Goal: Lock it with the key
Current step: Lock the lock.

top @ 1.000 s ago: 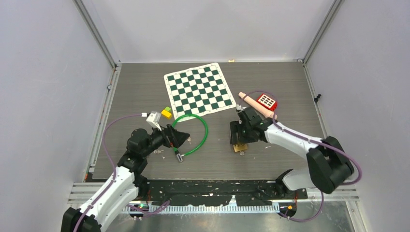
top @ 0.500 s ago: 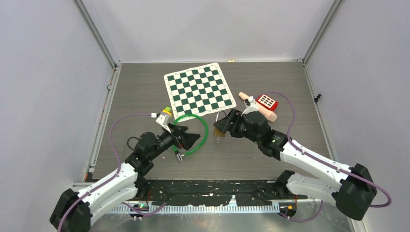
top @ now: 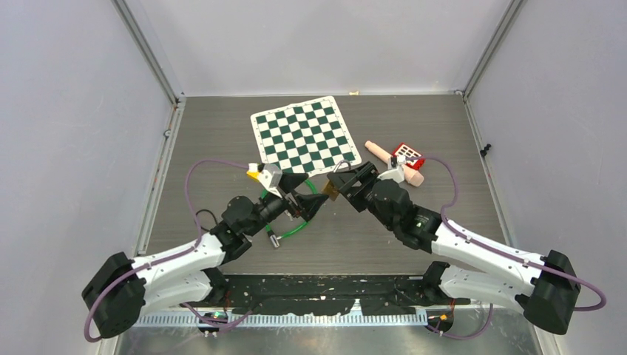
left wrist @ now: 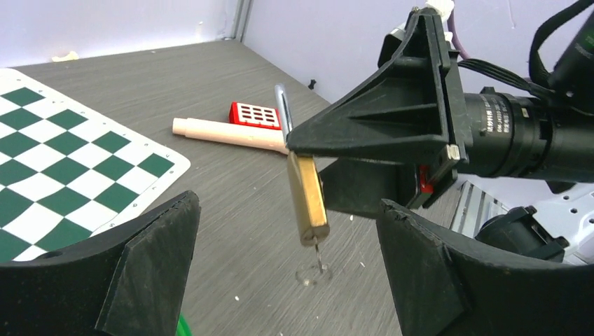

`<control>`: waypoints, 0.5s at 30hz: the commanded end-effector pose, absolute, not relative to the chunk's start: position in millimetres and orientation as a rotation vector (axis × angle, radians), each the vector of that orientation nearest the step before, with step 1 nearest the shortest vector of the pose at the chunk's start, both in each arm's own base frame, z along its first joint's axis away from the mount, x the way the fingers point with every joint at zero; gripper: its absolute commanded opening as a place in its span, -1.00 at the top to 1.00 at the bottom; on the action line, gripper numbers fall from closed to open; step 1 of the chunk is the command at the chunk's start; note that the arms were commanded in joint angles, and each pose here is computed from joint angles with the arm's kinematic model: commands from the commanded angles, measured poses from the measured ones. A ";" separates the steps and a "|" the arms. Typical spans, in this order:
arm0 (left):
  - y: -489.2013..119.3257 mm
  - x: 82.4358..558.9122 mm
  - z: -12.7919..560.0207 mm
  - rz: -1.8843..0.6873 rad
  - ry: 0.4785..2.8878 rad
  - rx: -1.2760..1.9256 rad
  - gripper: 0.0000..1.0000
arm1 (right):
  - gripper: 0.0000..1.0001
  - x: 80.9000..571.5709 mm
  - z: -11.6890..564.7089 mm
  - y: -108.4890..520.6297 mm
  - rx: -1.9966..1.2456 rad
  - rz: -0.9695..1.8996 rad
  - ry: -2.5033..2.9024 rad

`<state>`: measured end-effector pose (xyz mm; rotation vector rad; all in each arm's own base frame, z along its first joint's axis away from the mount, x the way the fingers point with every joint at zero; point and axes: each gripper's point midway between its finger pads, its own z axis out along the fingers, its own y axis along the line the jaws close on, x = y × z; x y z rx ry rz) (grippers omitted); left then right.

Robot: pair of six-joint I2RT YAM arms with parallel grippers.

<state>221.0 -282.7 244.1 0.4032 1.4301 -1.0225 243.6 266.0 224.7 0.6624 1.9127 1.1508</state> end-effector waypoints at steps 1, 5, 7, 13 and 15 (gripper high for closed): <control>-293.8 232.0 282.7 -0.973 1.295 0.383 -0.83 | 0.11 250.1 297.2 272.1 0.815 1.357 1.672; -305.8 233.0 278.7 -0.979 1.310 0.383 -0.73 | 0.11 247.1 301.9 277.1 0.833 1.406 1.659; -309.0 235.1 277.3 -0.973 1.321 0.372 -0.64 | 0.11 246.2 302.9 278.5 0.838 1.423 1.657; -319.0 235.8 275.3 -0.980 1.339 0.362 -0.34 | 0.12 244.2 302.7 276.0 0.883 1.465 1.631; -320.9 235.6 273.6 -0.980 1.343 0.354 -0.24 | 0.12 244.3 303.6 274.1 0.897 1.478 1.613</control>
